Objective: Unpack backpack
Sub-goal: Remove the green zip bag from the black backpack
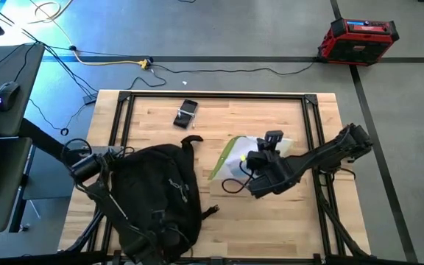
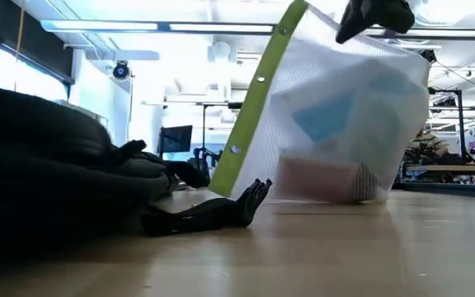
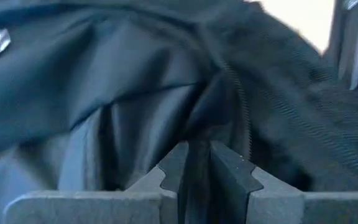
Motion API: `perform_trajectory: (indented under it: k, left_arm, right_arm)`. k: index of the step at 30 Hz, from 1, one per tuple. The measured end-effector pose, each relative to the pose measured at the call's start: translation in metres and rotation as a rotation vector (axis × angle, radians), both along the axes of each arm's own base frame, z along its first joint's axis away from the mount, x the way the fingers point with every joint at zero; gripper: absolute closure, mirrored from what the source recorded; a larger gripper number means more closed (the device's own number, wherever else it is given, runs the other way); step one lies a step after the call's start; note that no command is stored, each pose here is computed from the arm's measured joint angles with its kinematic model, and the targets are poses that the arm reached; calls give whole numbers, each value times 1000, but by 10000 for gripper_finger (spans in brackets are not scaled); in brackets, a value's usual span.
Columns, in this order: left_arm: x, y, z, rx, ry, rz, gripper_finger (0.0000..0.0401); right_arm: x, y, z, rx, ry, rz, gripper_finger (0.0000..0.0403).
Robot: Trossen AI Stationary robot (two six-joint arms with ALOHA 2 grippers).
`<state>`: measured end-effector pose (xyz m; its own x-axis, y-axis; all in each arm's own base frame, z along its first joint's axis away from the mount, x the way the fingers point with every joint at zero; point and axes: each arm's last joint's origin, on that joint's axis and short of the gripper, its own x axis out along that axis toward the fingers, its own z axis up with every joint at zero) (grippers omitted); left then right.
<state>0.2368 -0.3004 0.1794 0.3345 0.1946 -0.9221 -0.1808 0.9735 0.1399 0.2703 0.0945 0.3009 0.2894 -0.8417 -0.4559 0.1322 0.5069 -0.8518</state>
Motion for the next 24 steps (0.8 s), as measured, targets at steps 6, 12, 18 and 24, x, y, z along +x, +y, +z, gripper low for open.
perform_trajectory:
  k: [6,12,18,24]
  left_arm:
    - [-2,6,8,82,-82,66,359]
    - [16,8,61,207,-387,49,359]
    - [19,43,94,260,-334,155,359]
    - [23,96,72,321,-47,333,360]
  right_arm:
    - [-16,-16,37,-62,-168,-9,403]
    - [-33,-27,59,-6,-292,-50,403]
    - [-30,-22,54,38,-253,-38,403]
    - [-24,-17,48,25,-224,-27,403]
